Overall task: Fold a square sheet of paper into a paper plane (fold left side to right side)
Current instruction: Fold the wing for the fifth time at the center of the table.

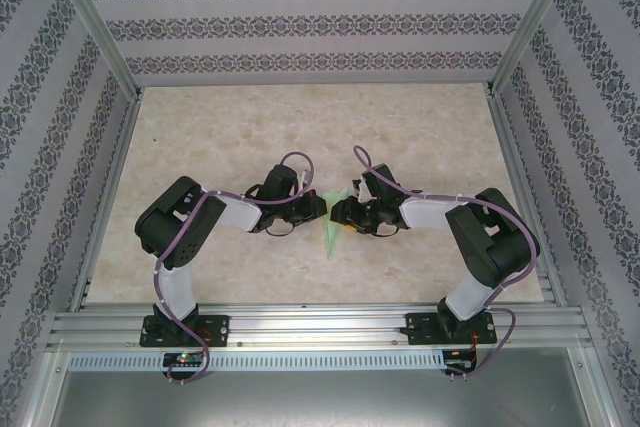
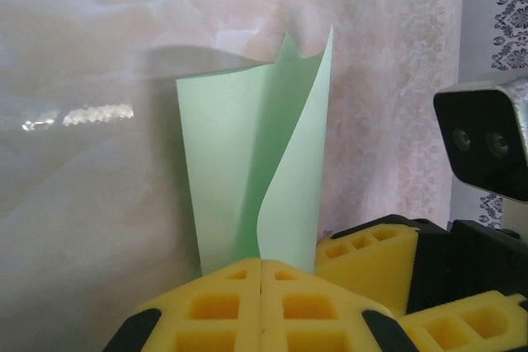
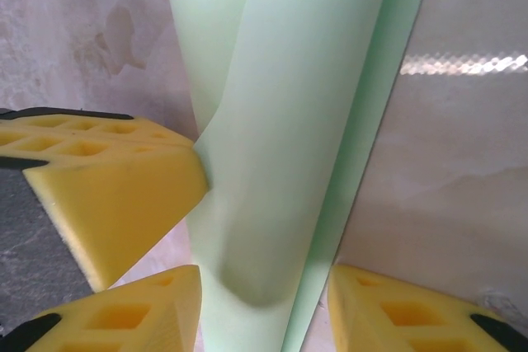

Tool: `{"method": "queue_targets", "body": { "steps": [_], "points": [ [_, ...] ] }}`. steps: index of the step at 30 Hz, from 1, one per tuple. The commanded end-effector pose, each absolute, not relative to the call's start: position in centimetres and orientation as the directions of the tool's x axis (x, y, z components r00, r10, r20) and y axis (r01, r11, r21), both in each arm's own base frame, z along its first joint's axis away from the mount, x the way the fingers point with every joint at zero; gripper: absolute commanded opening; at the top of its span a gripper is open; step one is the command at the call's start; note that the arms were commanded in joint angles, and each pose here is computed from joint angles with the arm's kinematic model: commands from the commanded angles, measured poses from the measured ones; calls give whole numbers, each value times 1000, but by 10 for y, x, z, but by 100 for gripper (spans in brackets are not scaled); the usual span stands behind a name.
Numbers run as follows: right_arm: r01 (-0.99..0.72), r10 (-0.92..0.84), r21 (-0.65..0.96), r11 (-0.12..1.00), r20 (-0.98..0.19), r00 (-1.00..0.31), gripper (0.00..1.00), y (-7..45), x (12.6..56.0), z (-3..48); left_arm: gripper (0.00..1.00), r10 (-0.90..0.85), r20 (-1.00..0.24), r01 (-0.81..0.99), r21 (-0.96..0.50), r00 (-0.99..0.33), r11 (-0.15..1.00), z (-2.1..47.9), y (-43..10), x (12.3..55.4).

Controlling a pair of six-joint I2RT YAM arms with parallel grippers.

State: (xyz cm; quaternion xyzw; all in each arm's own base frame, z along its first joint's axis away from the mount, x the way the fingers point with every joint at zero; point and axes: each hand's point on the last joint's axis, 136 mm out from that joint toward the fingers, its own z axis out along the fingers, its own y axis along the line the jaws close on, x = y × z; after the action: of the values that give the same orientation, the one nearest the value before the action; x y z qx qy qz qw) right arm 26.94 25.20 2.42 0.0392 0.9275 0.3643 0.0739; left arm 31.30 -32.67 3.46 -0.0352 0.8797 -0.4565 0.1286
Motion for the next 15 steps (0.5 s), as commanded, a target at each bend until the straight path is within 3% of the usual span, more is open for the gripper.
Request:
{"method": "queue_targets", "body": {
  "steps": [1,15],
  "points": [
    [-13,98,661,750,-131,-987,47,251,265,17,4,-181,-221,67,-788,-958,613,29,-323,321],
    [-23,110,659,751,-160,-981,45,243,267,32,4,-172,-208,56,-779,-963,625,16,-321,319]
  ]
}}
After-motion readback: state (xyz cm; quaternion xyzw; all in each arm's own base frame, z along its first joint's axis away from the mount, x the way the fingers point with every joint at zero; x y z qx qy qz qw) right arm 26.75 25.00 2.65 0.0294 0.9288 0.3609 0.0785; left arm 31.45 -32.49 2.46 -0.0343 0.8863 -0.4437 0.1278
